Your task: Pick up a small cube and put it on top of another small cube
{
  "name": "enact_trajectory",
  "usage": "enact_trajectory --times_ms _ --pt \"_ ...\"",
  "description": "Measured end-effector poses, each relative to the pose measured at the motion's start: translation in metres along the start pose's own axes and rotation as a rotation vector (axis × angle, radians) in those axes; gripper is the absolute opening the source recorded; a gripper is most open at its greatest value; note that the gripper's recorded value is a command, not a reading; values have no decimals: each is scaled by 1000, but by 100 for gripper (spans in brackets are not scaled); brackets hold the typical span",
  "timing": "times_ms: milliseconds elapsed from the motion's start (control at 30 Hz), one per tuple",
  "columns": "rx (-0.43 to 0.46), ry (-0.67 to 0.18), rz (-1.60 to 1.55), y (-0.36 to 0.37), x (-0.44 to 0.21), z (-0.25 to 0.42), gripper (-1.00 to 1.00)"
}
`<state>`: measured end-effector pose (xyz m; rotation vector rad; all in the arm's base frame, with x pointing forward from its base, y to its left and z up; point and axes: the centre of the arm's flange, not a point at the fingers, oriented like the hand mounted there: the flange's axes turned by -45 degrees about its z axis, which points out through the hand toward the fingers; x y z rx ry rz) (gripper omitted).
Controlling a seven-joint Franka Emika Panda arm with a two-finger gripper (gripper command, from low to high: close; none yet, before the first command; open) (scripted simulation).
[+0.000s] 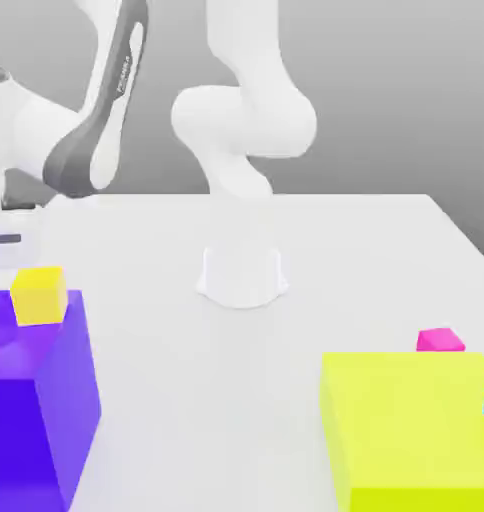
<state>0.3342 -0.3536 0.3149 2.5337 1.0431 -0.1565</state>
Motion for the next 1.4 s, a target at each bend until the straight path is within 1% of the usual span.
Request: enact_trajectory --times_ms 33,133,200,267,400,500,600,733,800,867,1033,1100,1267,1300,1400 --pt "-32 -7 -31 11 13 -12 -100" --pt "-140 8 -159 33 87 -59 -100" --pt "-164 58 -184 25 138 -82 -100" --pt "-166 122 -197 6 190 -104 -100" --pt "-137 244 -216 -51 280 -146 -100" --pt "-98 322 -229 -105 333 -178 -100" --pt "-48 386 -245 -166 375 -208 -100" --pt "29 452 -280 -259 413 -246 -100" --pt "86 456 -294 -314 421 -250 -100" --pt "145 443 -304 -368 421 -247 -100" --pt "264 361 -316 -492 394 -226 -100" --pt "275 321 -328 -522 383 -207 -100" --pt "277 307 -331 -545 391 -160 -100" --pt "277 307 -331 -548 392 -151 100" --pt "277 307 -331 -548 392 -151 100"
